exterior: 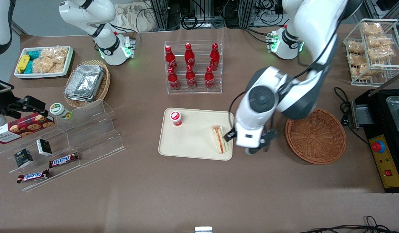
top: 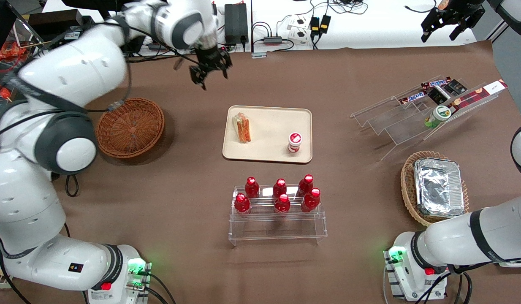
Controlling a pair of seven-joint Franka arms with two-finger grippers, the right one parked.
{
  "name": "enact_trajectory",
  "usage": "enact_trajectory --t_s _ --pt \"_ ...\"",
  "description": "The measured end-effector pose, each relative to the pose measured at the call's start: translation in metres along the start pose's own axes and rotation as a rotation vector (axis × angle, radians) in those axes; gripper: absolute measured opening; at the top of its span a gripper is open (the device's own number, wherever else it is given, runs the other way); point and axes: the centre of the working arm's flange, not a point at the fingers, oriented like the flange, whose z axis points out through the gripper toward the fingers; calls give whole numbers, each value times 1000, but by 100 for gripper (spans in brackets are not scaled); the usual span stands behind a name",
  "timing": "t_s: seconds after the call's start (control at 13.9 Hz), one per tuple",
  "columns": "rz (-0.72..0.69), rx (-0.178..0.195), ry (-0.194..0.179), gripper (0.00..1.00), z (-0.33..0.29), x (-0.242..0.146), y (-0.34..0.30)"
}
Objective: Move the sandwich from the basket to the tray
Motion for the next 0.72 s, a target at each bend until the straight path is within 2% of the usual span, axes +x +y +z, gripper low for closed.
enact_trajectory --t_s 0.22,0.51,0.65,0.72 --pt "18 -1 44 100 -51 34 -43" --pt "139 29 79 100 -85 73 -108" --pt "204 38 80 100 -96 84 -140" --pt "235 33 67 100 -101 93 -158"
